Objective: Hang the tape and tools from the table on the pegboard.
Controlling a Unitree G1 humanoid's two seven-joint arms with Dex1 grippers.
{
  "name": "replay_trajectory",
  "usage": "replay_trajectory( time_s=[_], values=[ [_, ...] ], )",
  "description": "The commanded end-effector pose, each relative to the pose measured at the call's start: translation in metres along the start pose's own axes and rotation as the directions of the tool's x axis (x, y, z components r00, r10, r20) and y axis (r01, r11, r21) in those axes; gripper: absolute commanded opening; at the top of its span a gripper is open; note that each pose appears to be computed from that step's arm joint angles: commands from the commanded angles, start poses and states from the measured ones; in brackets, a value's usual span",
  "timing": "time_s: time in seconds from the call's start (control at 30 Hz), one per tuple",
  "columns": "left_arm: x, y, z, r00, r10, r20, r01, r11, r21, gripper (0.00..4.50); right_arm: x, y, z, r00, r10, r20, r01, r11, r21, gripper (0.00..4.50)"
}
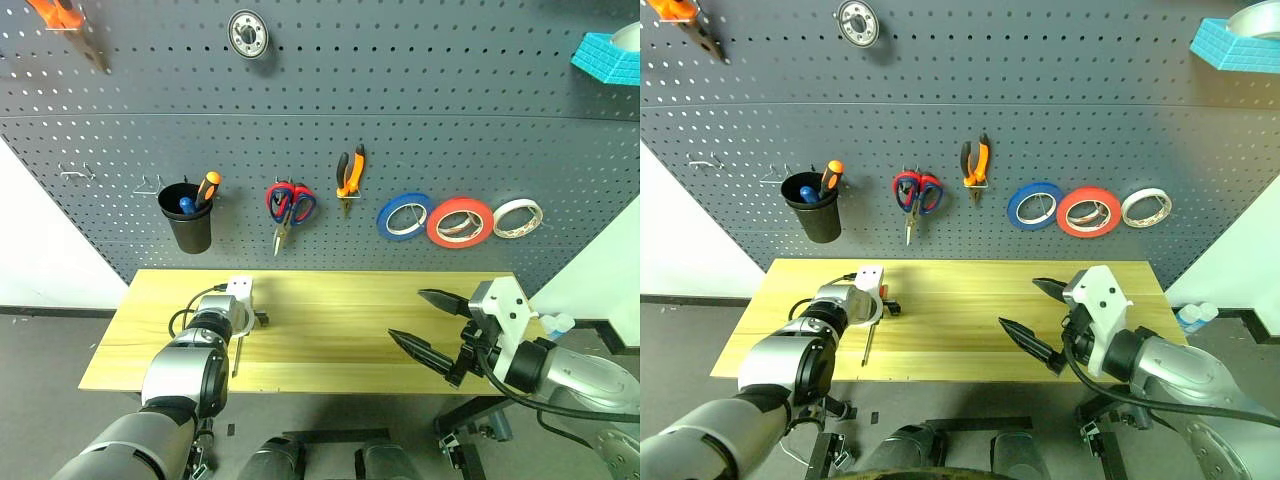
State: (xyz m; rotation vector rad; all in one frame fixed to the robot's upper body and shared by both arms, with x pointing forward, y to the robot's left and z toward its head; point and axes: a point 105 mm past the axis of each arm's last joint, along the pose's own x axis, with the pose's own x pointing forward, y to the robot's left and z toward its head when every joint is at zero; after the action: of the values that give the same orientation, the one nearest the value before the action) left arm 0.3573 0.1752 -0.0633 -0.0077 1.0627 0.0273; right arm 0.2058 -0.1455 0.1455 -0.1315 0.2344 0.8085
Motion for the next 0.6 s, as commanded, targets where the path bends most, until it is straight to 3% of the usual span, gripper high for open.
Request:
replay_trajectory(
  time_s=[0.03, 0.47, 0.6],
  values=[
    [0.004, 0.003, -0.018, 0.999, 0.008, -0.051, -0.008, 1.0, 0.004, 4.49, -0.003, 0.006, 0.009, 1.0, 0.011, 0.017, -0.011, 1.0, -0.029, 4.5],
    [0.004, 0.007, -0.028, 0.996, 0.018, -0.092, -0.022, 0.999, -0.034, 4.49, 0.002, 0.001, 0.01, 1.0, 0.013, 0.019, -0.013, 0.999, -0.037, 4.5],
    [0.005, 0.008, -0.029, 0.995, 0.024, -0.097, -0.028, 0.999, -0.038, 3.71, 0.002, 0.0, 0.01, 1.0, 0.016, 0.019, -0.015, 0.999, -0.039, 4.5]
  ],
)
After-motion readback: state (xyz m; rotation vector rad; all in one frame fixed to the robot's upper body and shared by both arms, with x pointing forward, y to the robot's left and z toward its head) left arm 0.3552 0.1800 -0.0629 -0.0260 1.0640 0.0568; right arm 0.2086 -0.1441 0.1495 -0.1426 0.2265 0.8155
